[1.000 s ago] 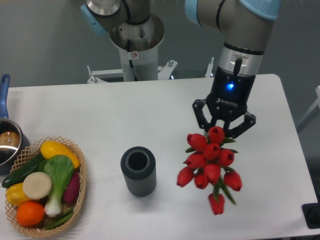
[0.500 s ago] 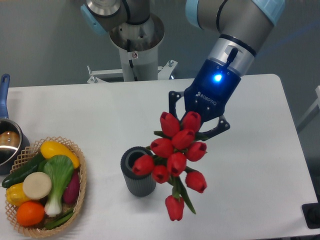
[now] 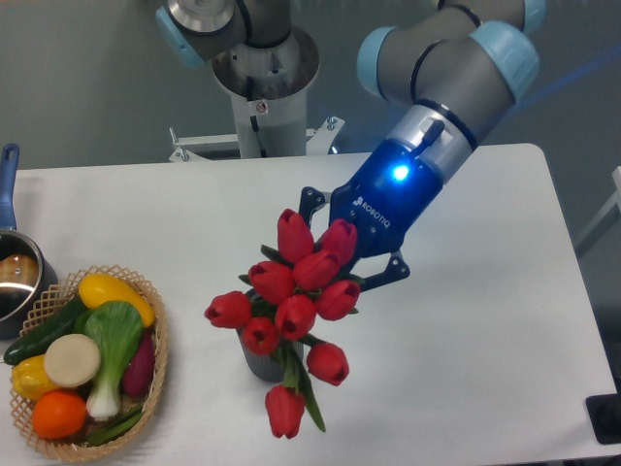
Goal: Insert the flowers into the vase
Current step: 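Lower the tulip stems into the grey vase opening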
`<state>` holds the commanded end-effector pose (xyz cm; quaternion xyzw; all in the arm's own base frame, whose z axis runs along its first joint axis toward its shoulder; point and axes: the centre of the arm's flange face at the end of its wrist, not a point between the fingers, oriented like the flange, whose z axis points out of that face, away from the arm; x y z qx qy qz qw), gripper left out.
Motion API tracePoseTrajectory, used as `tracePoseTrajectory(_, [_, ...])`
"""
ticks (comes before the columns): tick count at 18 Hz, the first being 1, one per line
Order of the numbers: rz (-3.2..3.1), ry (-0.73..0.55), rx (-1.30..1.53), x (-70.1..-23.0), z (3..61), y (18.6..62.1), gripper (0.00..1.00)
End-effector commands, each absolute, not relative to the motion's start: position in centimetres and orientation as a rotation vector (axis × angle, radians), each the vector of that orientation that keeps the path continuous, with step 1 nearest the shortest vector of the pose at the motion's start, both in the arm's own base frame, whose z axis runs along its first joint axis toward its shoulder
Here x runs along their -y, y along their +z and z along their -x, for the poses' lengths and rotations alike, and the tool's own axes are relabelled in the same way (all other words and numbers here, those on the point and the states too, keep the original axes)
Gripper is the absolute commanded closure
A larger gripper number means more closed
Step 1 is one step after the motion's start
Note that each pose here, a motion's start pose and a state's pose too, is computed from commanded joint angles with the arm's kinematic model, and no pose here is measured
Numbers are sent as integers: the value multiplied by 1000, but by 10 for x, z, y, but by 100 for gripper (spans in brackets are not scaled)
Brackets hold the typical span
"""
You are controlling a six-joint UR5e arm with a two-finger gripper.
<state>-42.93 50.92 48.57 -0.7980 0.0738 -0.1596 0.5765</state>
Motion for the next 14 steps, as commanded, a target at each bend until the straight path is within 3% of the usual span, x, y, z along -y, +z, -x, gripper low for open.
tracePoseTrajectory(14, [1881, -423, -186, -511, 416, 440, 97])
